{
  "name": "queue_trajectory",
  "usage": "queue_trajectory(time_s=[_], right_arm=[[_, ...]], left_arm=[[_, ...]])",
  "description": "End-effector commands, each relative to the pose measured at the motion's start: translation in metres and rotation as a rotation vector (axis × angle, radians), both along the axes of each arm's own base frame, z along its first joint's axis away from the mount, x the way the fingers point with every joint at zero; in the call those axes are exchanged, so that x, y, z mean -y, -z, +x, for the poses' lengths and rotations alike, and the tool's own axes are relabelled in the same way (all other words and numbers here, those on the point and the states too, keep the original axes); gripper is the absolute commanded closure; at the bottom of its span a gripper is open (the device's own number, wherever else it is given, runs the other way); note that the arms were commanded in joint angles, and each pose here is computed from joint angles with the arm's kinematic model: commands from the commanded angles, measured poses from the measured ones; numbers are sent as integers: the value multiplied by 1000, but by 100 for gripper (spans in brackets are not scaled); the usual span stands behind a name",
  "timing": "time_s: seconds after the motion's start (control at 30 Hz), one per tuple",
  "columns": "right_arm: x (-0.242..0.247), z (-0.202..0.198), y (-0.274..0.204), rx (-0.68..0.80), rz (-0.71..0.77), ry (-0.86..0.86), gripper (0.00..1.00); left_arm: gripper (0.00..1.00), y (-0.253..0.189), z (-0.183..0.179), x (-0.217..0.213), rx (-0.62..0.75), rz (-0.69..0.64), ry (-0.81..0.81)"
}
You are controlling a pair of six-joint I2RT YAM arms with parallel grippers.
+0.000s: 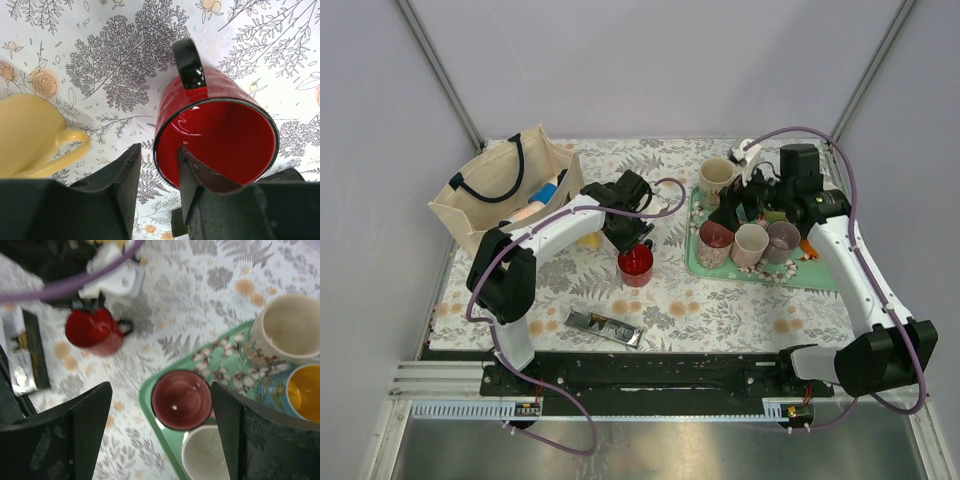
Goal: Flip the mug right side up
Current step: Place the cup at the center of the board, then pick up the cup at the center of the board.
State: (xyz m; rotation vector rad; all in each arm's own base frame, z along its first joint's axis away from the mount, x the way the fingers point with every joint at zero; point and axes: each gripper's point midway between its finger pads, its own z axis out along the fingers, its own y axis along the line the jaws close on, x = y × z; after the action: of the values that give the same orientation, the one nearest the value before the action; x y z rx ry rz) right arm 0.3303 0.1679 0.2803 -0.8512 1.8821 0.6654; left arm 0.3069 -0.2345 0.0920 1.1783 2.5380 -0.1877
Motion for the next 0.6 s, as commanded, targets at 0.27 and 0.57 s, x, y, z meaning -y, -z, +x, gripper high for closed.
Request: queue_trajectory(time_s=[0.27,0.57], right_arm=[[50,-35,98,133,-583,-393,6],[33,-13,131,231,-776,-530,1]], left_arm=[[44,-83,22,5,192,-140,-45],[43,-124,32,-53,251,-246,-210]])
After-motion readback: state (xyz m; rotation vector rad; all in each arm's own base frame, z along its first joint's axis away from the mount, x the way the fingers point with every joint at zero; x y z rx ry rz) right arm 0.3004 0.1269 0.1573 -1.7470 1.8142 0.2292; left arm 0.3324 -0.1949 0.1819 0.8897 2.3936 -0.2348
